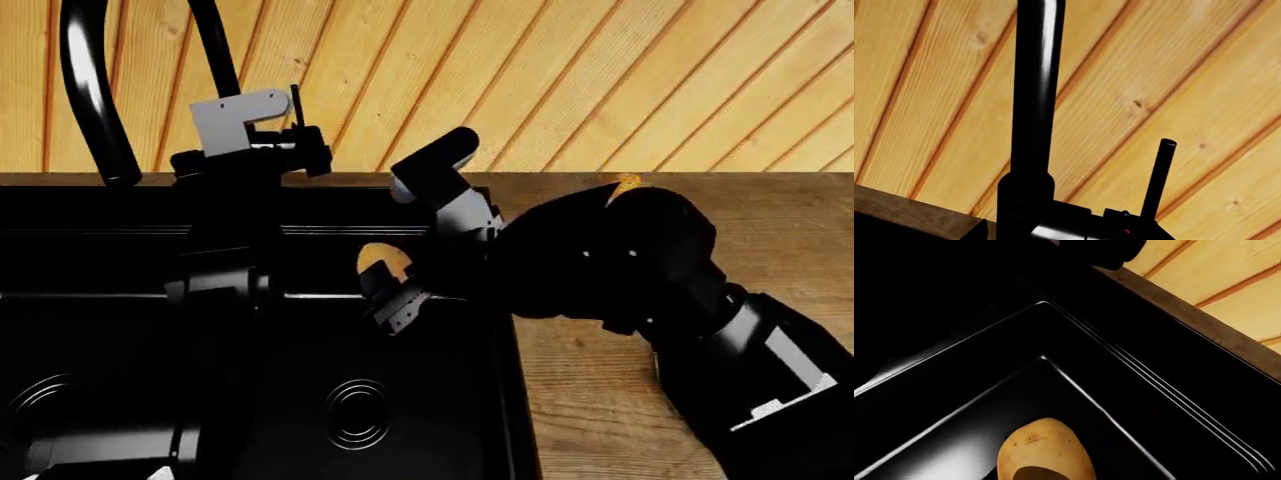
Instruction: Pick the potato from the counter and place it in the sink. Then turn on the sink faucet.
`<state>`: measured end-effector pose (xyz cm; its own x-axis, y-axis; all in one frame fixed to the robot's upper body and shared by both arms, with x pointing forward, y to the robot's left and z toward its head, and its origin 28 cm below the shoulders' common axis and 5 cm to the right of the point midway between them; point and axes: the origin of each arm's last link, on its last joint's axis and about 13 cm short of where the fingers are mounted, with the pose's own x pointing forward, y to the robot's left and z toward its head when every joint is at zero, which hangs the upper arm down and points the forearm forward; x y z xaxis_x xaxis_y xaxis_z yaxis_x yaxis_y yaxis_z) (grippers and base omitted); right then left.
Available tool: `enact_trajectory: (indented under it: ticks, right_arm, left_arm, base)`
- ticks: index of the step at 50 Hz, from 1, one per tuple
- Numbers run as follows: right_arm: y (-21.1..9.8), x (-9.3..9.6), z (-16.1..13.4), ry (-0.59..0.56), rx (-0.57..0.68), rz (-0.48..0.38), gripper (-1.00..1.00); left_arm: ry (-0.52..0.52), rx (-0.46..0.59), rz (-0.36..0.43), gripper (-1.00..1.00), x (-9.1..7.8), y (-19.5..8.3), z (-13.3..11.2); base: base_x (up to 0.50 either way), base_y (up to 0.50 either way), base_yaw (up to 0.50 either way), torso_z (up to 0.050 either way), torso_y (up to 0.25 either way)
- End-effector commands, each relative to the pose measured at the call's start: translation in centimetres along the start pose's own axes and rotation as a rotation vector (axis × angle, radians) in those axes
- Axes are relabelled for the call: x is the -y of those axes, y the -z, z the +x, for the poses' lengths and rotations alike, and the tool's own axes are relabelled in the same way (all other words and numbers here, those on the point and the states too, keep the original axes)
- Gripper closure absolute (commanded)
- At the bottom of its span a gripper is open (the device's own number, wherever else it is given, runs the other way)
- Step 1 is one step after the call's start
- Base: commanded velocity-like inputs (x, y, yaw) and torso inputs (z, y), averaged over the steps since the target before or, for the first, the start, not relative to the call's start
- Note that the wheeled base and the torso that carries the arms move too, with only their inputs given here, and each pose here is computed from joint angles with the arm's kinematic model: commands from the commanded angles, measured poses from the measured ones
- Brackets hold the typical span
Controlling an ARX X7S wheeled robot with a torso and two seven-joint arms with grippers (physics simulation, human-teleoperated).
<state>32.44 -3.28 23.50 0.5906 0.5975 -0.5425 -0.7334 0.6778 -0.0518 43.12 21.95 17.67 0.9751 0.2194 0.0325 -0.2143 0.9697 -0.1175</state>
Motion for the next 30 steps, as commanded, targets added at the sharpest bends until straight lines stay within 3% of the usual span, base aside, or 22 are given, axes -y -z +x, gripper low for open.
enact_trajectory:
  ticks: [1,13,17,30]
  right_arm:
    - [0.8,-0.3,2.4,-0.073,-0.055,-0.059,1.00]
    - [2.1,-1.5,4.3,-0.166,-0.105,-0.119,1.00]
    - [2.7,-2.4,4.9,-0.228,-0.147,-0.195,1.00]
    - [3.8,-3.7,6.0,-0.307,-0.229,-0.286,1.00]
  left_arm:
    - [-0.001,-0.001,-0.004,-1.00,-0.1,-0.1,0.0]
    - [0.001,-0.001,-0.004,-1.00,0.0,0.0,0.0]
    - [0.004,-0.001,-0.005,-1.00,0.0,0.0,0.0]
    - [0.007,-0.005,-0.004,-1.00,-0.1,0.1,0.0]
  base:
    - [0.00,0.00,0.00,0.000,0.000]
    - [0.00,0.00,0.00,0.000,0.000]
    - [0.00,0.00,0.00,0.000,0.000]
    - [0.00,0.00,0.00,0.000,0.000]
